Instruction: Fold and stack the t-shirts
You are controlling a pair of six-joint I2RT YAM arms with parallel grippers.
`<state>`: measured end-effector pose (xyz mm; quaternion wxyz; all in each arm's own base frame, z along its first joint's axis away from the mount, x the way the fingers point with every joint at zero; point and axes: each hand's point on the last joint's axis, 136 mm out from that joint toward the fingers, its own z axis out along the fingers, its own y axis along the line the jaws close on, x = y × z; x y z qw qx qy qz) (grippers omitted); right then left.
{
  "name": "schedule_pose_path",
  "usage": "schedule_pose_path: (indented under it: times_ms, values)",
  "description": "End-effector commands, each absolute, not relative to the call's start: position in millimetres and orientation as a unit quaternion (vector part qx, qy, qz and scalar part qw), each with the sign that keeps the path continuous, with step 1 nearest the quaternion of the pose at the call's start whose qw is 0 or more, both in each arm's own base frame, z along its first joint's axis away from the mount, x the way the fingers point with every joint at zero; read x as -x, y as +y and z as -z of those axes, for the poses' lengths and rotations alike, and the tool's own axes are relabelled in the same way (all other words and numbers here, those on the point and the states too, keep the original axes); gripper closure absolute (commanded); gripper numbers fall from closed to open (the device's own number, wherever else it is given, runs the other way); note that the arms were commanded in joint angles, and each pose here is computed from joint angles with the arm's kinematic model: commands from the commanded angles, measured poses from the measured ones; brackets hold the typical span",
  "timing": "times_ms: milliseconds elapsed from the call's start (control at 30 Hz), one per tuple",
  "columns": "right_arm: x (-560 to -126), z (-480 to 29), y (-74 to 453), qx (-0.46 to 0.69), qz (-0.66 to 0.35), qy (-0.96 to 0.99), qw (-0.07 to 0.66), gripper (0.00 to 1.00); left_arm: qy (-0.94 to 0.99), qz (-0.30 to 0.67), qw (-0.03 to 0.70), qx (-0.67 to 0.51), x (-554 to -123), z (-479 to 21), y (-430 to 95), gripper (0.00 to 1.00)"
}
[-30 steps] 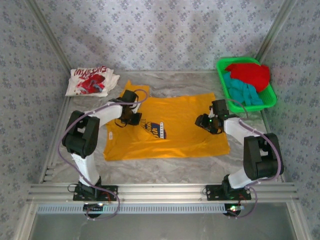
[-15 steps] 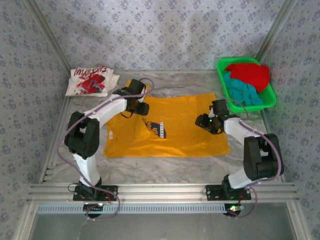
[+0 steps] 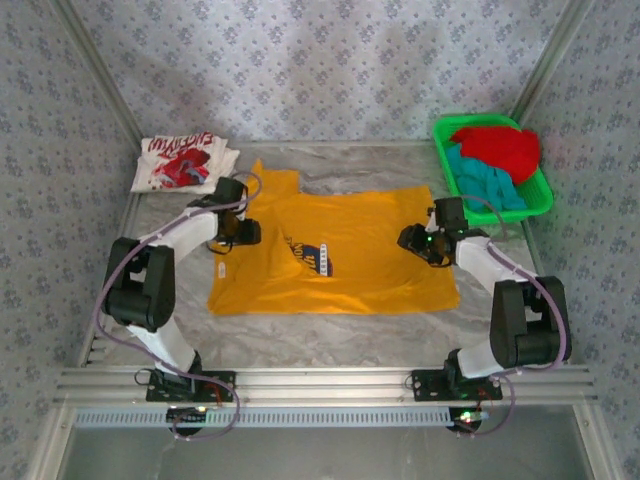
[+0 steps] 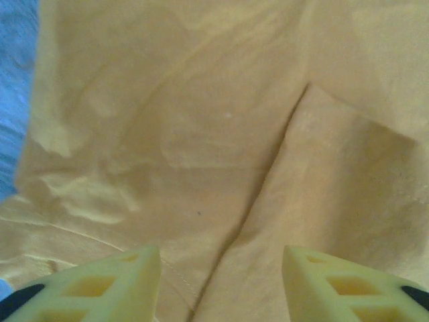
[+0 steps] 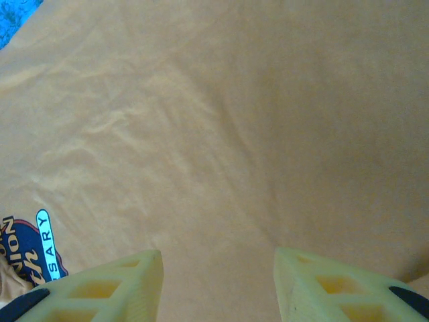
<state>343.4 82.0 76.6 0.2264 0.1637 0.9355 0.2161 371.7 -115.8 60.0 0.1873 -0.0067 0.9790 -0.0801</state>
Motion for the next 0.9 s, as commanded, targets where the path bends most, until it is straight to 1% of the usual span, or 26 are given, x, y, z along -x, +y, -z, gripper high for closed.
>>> schedule_pose_path:
  times_ms: [0, 167, 300, 367, 433, 500, 533, 600, 633, 867]
  values:
    - [-338, -74, 80, -0.156, -0.212, 0.939, 0.221, 0.5, 0.971, 0.133, 0.198, 0.004, -374, -62, -136, 0.52]
    - [-339, -74, 81, -0.157, -0.213, 0.939, 0.221, 0.5, 0.971, 0.15, 0.187, 0.005, -370, -46, -142, 0.53]
    - [-338, -73, 81, -0.155, -0.214, 0.94, 0.217, 0.5, 0.973, 0.146, 0.178, 0.003, -371, -34, -142, 0.6]
    - [-337, -74, 81, -0.156, -0.213, 0.94, 0.217, 0.5, 0.973, 0.148, 0.175, 0.004, -371, -30, -143, 0.68]
    - [-336, -74, 79, -0.156, -0.211, 0.94, 0.218, 0.5, 0.974, 0.145, 0.172, 0.004, -370, -27, -142, 0.72]
    - [-336, -75, 78, -0.159, -0.21, 0.939, 0.22, 0.5, 0.975, 0.141, 0.17, 0.003, -369, -25, -141, 0.79]
    - [-336, -75, 77, -0.16, -0.211, 0.939, 0.22, 0.5, 0.976, 0.14, 0.17, 0.003, -368, -25, -140, 0.83]
    - [-337, -76, 76, -0.163, -0.215, 0.938, 0.22, 0.5, 0.976, 0.134, 0.173, 0.004, -368, -28, -137, 0.98]
    - [-337, -76, 75, -0.165, -0.216, 0.937, 0.219, 0.5, 0.976, 0.131, 0.174, 0.006, -368, -30, -136, 1.0]
    - [-339, -77, 72, -0.17, -0.218, 0.935, 0.222, 0.5, 0.969, 0.13, 0.207, 0.027, -372, -60, -129, 1.0]
